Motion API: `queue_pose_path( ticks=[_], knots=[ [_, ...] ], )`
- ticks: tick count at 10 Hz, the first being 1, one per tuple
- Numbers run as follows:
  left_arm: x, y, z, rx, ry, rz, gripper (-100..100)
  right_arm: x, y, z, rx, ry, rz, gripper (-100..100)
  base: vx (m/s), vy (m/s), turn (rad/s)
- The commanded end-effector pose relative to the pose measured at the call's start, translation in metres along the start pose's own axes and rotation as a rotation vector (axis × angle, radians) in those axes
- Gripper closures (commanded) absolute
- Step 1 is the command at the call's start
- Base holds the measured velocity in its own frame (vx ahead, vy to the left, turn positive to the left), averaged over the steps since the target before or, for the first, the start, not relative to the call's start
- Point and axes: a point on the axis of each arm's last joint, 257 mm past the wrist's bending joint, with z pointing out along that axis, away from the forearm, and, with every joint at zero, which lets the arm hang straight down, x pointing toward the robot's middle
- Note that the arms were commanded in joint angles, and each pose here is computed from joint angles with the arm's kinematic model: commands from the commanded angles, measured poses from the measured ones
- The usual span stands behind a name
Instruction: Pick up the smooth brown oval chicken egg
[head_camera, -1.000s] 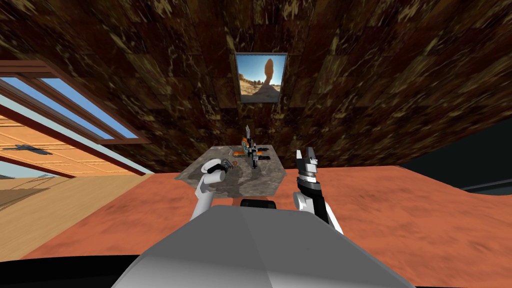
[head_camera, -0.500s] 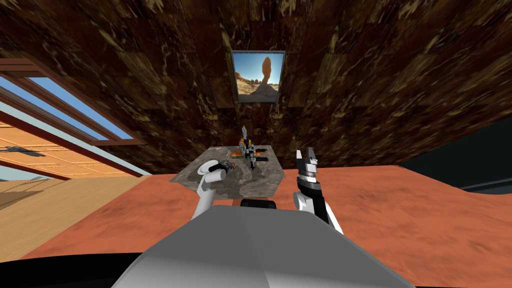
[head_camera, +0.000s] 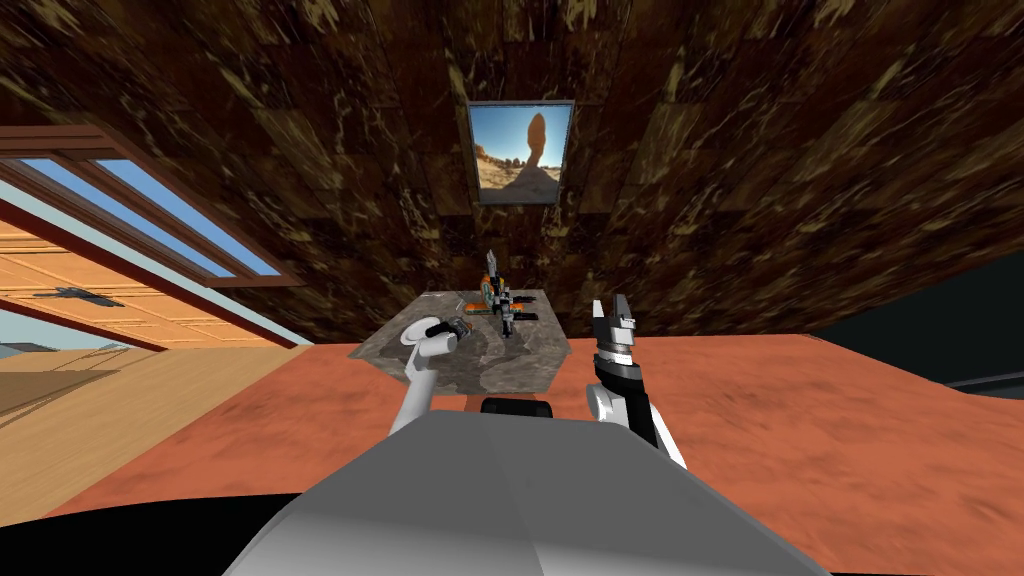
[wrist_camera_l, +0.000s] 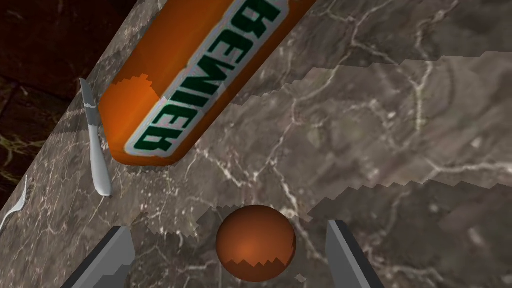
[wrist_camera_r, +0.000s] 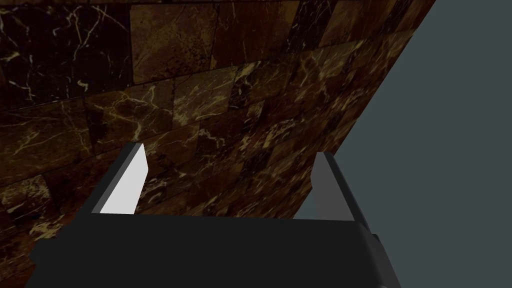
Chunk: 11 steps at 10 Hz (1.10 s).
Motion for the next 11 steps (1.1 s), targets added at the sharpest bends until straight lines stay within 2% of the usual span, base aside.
queue_pose_path(
  ticks=[1, 2, 4, 5, 6, 7, 8, 10, 11],
  knots=[
    [0.022, -0.009, 0.01, 0.025, 0.041, 0.01, -100, 0.0, 0.0, 0.0, 0.0, 0.0, 0.0, 0, -0.043, 0.005, 0.144],
    [0.03, -0.01, 0.018, 0.018, 0.049, 0.009, -100, 0.0, 0.0, 0.0, 0.0, 0.0, 0.0, 0, -0.056, 0.003, 0.071],
    [0.015, 0.009, 0.031, -0.029, 0.014, 0.0, -100, 0.0, 0.0, 0.0, 0.0, 0.0, 0.0, 0, -0.018, 0.002, -0.01],
    [0.012, 0.011, 0.033, -0.035, 0.008, -0.001, -100, 0.0, 0.0, 0.0, 0.0, 0.0, 0.0, 0, 0.0, 0.0, 0.0],
    [0.037, -0.002, 0.041, -0.002, 0.054, 0.011, -100, 0.0, 0.0, 0.0, 0.0, 0.0, 0.0, 0, -0.046, 0.015, 0.154],
    [0.046, -0.004, 0.045, -0.003, 0.063, 0.012, -100, 0.0, 0.0, 0.0, 0.0, 0.0, 0.0, 0, -0.061, 0.004, 0.067],
    [0.047, -0.001, 0.05, -0.016, 0.059, 0.012, -100, 0.0, 0.0, 0.0, 0.0, 0.0, 0.0, 0, -0.029, -0.002, -0.015],
    [0.031, 0.015, 0.058, -0.052, 0.026, 0.005, -100, 0.0, 0.0, 0.0, 0.0, 0.0, 0.0, 0, 0.0, 0.0, 0.0],
    [0.058, -0.001, 0.062, -0.014, 0.075, 0.019, -100, 0.0, 0.0, 0.0, 0.0, 0.0, 0.0, 0, -0.049, 0.016, 0.141]
  ],
)
